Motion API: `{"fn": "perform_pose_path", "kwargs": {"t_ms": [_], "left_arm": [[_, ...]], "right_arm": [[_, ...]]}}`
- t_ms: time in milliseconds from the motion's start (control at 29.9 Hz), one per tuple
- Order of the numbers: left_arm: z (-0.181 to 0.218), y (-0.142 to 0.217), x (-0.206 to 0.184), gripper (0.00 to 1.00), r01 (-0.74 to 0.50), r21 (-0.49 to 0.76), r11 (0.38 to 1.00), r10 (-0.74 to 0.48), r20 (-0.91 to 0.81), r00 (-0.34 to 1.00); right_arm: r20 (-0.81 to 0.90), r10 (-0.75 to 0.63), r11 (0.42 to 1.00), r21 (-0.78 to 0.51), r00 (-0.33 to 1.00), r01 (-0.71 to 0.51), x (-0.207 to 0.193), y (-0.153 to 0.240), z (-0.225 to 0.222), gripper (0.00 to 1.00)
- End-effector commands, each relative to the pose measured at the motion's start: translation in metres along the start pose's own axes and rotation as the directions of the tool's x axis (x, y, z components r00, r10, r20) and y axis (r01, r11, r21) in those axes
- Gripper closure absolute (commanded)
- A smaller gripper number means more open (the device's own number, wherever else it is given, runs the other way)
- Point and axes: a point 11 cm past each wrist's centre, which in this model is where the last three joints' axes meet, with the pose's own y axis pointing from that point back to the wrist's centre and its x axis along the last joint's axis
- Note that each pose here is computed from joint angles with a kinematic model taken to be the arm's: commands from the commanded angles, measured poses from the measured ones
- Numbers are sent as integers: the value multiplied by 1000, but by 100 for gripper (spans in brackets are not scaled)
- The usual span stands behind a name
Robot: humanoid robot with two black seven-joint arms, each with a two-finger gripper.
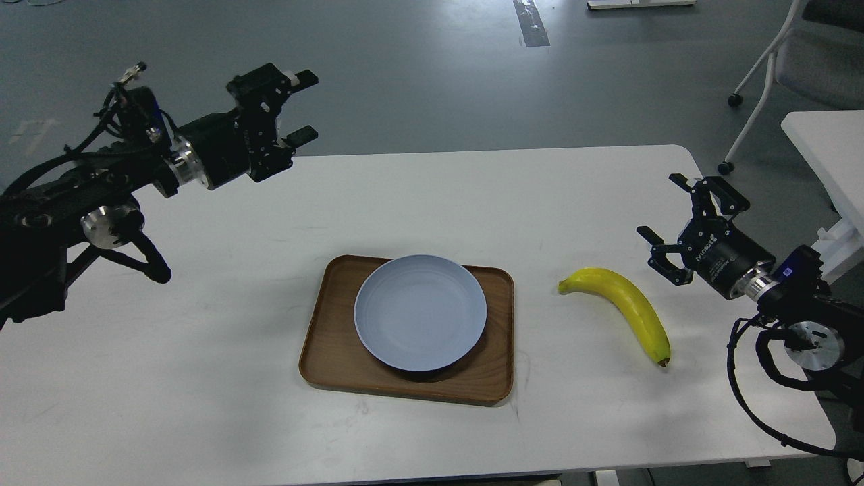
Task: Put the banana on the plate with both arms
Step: 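Open the left gripper and raise it away from the plate, then reach the right gripper down to grasp the yellow banana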
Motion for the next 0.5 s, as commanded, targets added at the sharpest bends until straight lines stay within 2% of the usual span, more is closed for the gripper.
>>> {"fn": "perform_pose_path", "kwargs": {"t_ms": [0,167,301,401,435,468], "left_arm": [[-28,39,24,2,-136,-10,991,134,-131,982],[-63,87,43,2,-307,-43,951,283,-279,918],[-70,95,44,2,-321,-32,947,299,-287,910],[-68,94,44,2,-322,-40,946,298,-291,909],[-68,94,44,2,-322,-40,946,298,-291,909],[-68,92,43,2,-321,-42,946,295,-293,909]], "right_arm": [[-13,-10,1000,-11,1000,10,-1,1,2,1],[-165,-119,990,-101,979,103,-12,11,-7,1],[-335,-213,974,-143,918,174,-20,17,-49,1],[-611,-343,936,-282,713,209,-28,25,-98,1],[-612,-344,936,-283,712,209,-28,25,-98,1],[-679,-397,915,-346,618,208,-32,22,-104,1]]}}
